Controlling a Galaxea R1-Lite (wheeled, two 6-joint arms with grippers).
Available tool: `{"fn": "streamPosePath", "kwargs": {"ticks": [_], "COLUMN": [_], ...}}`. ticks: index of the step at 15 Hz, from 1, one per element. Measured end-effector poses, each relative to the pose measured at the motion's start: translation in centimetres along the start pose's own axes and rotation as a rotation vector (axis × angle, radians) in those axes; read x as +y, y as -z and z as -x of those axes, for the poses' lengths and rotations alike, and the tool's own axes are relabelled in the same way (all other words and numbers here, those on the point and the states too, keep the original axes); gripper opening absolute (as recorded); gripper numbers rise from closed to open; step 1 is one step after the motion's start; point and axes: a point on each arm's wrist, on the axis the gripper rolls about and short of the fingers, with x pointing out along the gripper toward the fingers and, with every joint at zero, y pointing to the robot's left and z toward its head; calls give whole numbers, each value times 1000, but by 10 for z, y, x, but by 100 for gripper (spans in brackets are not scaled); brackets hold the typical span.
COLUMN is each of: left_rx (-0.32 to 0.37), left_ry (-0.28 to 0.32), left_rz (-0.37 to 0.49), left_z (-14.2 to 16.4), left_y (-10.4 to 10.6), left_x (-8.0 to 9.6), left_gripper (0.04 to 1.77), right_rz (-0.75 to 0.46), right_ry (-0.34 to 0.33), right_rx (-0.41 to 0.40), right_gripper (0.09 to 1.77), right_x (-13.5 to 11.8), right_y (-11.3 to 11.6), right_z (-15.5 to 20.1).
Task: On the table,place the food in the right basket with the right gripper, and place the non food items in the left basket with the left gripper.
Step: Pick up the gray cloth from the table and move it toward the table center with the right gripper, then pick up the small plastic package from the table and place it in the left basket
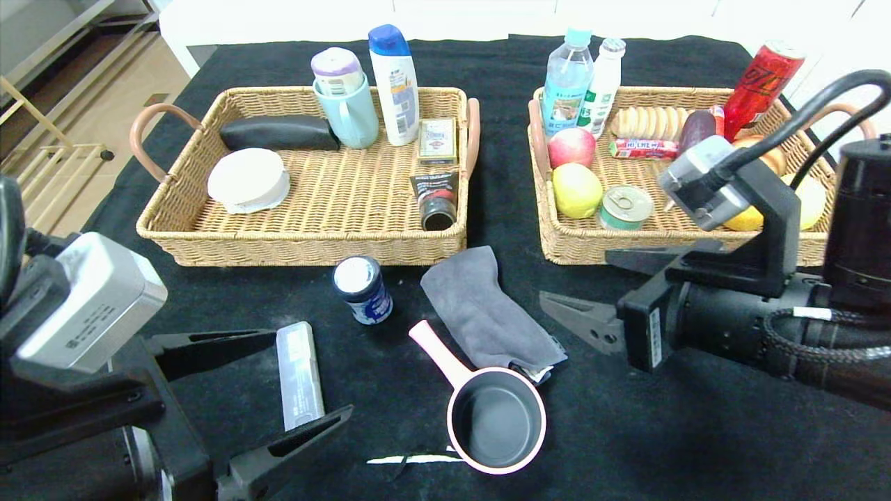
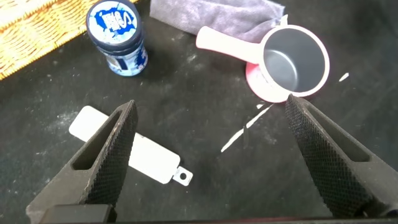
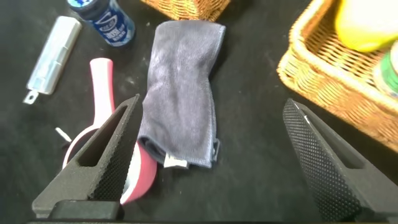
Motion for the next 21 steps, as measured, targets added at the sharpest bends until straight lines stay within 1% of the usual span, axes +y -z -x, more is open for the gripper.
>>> {"fn": "streamPosePath", "kwargs": {"ticks": [4,7,9,10,11,13,14,16,19,21], "left_rx": [31,44,53,90,136,182,215,282,340,421], "left_ry": [-77,-113,-159,-189,-218,-272,-299,-339,-379,-396], "left_rz": [17,35,93,127,179,289,324,372,415,436], "left_z": [-11,-16,-18,-19,-20,-24,-27,-31,-41,-47], "left_y": [0,-1,-5,-5,-5,-11,-13,-15,-16,-12], "left_x": [3,9,15,17,19,23,26,32,40,42], "left_gripper": [172,172,172,172,172,172,172,172,172,172], "right_rz": [-10,-11,-13,-15,-18,-22,-25,-24,-2,3], "right_ry": [24,7,6,14,28,49,60,70,72,71], "right_rx": [-79,-81,-73,-73,-72,-69,-63,-55,-49,-49], "right_gripper": [167,168,169,169,169,170,170,170,170,170], "right_x": [-7,-9,-12,-15,-18,-24,-26,-29,-29,-28], "right_y": [9,17,20,20,20,21,22,24,25,25], "right_z": [14,18,19,20,20,20,20,19,17,17]}}
